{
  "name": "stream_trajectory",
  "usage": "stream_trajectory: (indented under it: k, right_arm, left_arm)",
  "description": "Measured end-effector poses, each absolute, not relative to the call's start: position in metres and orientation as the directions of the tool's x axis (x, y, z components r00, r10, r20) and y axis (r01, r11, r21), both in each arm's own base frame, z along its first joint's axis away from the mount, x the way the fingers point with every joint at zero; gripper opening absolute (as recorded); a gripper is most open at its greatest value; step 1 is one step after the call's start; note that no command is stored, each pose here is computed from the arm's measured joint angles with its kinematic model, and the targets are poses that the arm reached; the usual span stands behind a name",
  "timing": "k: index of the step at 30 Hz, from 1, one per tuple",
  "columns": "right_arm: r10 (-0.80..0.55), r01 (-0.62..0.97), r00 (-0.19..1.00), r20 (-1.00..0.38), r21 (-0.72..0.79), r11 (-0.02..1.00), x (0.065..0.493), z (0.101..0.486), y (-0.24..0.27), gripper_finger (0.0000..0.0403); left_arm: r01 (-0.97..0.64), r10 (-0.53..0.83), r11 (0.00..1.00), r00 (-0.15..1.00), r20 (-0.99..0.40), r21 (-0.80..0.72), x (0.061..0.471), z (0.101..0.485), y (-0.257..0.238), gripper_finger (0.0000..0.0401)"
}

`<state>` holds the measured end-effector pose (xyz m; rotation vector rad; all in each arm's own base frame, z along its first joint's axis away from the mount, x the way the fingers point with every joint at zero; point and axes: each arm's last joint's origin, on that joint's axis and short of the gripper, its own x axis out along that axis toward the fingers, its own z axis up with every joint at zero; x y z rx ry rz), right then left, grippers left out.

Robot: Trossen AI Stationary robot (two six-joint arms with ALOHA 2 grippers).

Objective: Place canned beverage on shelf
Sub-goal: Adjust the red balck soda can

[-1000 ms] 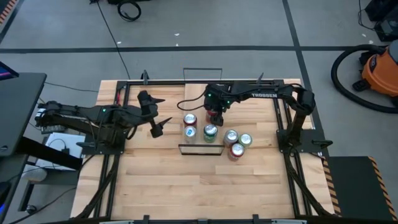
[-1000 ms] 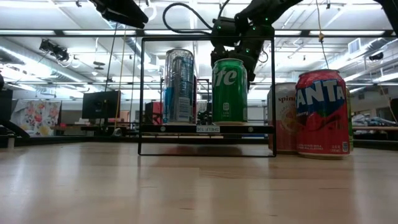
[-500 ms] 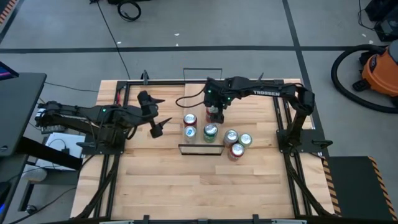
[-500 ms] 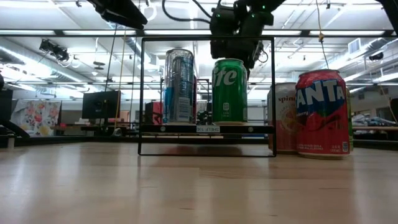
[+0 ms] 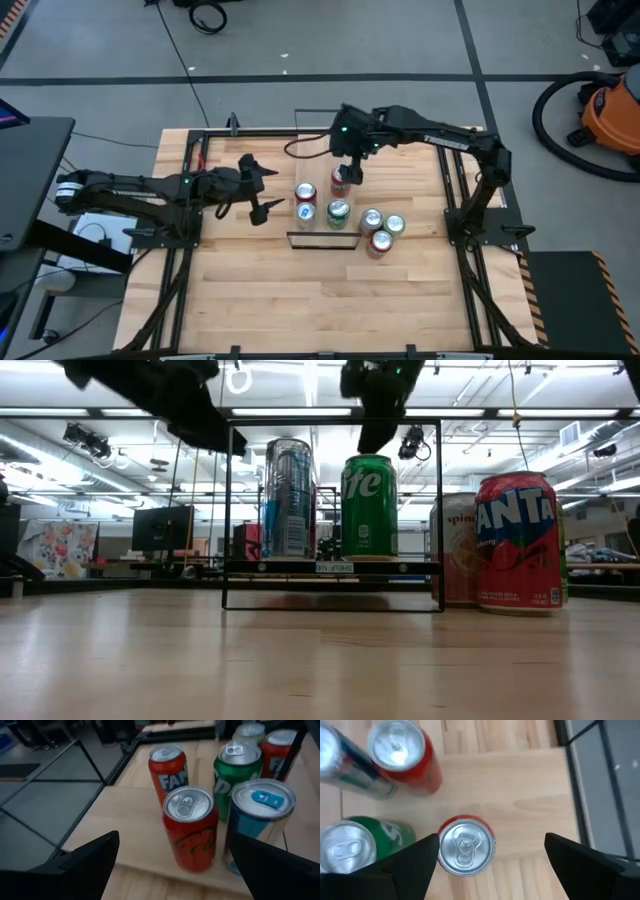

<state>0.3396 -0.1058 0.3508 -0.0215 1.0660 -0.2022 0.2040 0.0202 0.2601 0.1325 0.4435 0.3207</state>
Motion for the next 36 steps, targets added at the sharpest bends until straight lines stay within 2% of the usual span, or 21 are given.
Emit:
stream_trajectory:
  k: [4,11,17,20,26,36]
  right_arm:
    - [-0.220,0.186,0.508,-0.833,-0.143,0.972,0.325,0.371,-0.101,0.0372]
    - [-0.276,0.216,0.618,-0.736,-0.178,0.960,0.299,0.393,-0.080,0.0372]
    - [-0.313,0.247,0.716,-0.624,-0.192,0.950,0.275,0.379,-0.070,0.0366]
    - [-0.319,0.267,0.738,-0.595,-0.176,0.947,0.264,0.366,-0.067,0.0366]
    - [-0.319,0.296,0.740,-0.592,-0.139,0.945,0.248,0.350,-0.064,0.0365]
    - [-0.320,0.304,0.745,-0.585,-0.129,0.944,0.241,0.350,-0.062,0.0365]
  left_arm:
    - [-0.251,0.293,0.955,0.872,-0.393,0.156,0.201,0.235,0.029,0.0389]
    - [-0.223,0.234,0.972,0.933,-0.274,0.072,0.193,0.206,0.038,0.0389]
    - [-0.228,0.234,0.972,0.950,-0.208,0.052,0.194,0.187,0.039,0.0389]
    - [-0.228,0.233,0.973,0.944,-0.235,0.049,0.200,0.177,0.041,0.0389]
    - [-0.224,0.231,0.973,0.936,-0.266,0.055,0.215,0.162,0.044,0.0389]
    - [-0.207,0.199,0.978,0.940,-0.276,0.000,0.229,0.138,0.047,0.0389]
